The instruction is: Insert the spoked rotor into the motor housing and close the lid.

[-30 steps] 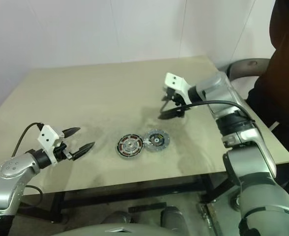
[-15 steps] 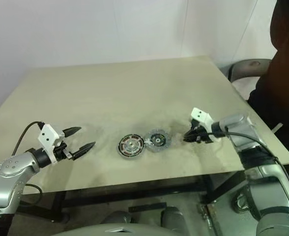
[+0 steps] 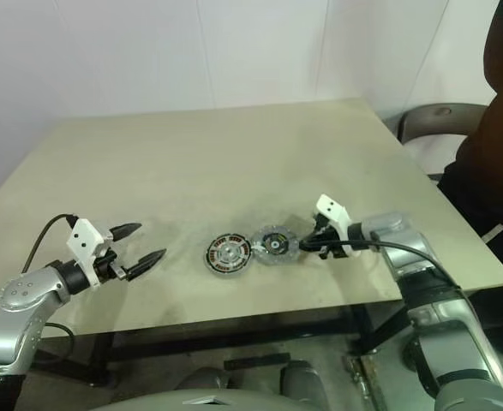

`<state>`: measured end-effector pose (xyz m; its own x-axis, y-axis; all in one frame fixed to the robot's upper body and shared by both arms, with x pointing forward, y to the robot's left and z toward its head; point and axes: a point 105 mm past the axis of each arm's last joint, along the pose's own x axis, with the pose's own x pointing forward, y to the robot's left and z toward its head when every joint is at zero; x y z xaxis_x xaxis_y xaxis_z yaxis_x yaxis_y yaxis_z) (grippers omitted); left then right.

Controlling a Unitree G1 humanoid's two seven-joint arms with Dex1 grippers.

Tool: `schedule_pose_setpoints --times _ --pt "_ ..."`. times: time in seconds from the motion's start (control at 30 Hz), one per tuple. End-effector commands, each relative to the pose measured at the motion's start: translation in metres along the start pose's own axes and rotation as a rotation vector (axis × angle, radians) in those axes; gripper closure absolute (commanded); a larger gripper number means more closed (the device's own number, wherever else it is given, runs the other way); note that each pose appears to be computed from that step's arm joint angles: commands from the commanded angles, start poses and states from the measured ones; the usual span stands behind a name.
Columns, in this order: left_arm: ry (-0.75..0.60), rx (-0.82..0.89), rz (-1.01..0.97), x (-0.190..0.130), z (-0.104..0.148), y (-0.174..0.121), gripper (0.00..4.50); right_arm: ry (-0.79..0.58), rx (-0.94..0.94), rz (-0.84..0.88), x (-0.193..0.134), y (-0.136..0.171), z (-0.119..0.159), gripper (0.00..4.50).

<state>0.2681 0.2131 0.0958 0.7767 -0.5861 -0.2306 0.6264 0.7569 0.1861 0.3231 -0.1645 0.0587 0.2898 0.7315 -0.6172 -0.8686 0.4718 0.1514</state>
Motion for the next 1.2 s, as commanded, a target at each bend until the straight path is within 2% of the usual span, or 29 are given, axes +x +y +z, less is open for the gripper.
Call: schedule_pose_setpoints --times 0.03,0.63,0.93,1.2 --pt "-0.036 0.036 0.007 -0.001 0.012 0.002 0.0 -0.107 -0.018 -0.002 -0.004 0.002 0.021 4.43" --pt "-0.023 0.037 -0.006 0.0 0.013 0.003 0.0 -0.262 -0.136 0.078 -0.008 0.031 0.087 4.43" --pt "-0.025 0.032 -0.001 0.0 0.012 0.002 0.0 -0.275 -0.168 0.141 0.002 0.048 0.098 4.43" --pt "-0.027 0.034 0.005 0.0 0.012 0.003 0.0 -0.27 -0.184 0.202 0.025 0.065 0.103 4.43"
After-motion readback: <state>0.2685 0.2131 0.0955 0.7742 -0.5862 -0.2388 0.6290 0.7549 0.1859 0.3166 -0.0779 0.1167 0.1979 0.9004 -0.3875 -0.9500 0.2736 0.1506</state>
